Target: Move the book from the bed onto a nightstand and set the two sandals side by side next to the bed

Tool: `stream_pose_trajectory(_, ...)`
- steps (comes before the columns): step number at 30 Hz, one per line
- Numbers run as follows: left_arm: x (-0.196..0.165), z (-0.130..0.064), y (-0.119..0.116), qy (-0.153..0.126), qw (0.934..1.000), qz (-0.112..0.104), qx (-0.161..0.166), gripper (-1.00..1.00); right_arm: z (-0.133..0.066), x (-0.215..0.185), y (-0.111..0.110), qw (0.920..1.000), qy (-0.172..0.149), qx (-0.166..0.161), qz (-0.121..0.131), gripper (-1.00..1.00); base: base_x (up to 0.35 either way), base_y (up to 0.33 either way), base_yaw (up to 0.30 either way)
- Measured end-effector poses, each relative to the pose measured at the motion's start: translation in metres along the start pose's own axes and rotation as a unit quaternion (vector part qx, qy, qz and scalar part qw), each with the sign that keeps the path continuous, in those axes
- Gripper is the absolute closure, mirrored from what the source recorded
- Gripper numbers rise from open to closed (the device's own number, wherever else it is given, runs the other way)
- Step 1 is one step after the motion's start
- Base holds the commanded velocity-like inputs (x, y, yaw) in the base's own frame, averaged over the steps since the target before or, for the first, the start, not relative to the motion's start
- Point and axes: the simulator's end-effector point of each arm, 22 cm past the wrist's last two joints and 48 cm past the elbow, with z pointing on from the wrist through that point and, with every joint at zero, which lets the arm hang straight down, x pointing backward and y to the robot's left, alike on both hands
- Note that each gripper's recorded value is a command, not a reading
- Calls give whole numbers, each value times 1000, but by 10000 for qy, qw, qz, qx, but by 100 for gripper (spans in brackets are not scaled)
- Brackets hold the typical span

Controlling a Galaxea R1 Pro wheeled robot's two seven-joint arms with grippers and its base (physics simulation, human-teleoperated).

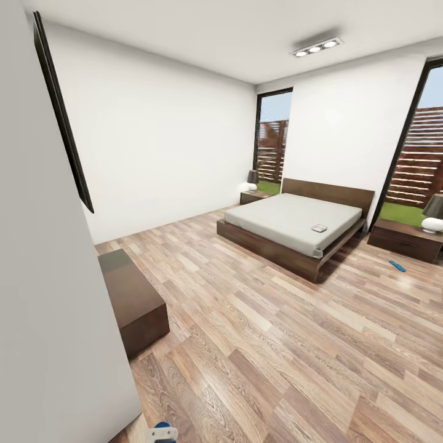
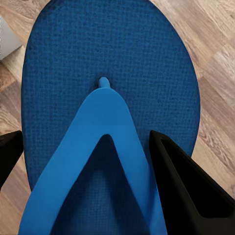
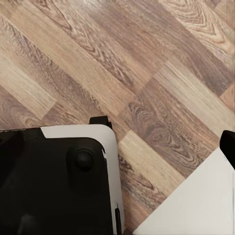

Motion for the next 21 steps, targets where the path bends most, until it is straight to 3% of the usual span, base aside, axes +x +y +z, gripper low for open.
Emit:
stream_pose_trajectory(11, -5, -1, 1, -238, 9997, 43, -1, 100, 1, 1, -2, 9998, -24, 170, 23, -100, 53, 0, -25)
stream_pose_trajectory(16, -6, -1, 0, -267, 9996, 55, 1, 100, 3, 3, 16, 10000, -9, 61, 36, -100, 268, 0, -213)
stream_pose_trajectory(21, -6, -2, 0, -277, 9996, 59, 1, 100, 3, 4, 20, 10000, -6, 37, 37, -100, 310, 0, -270)
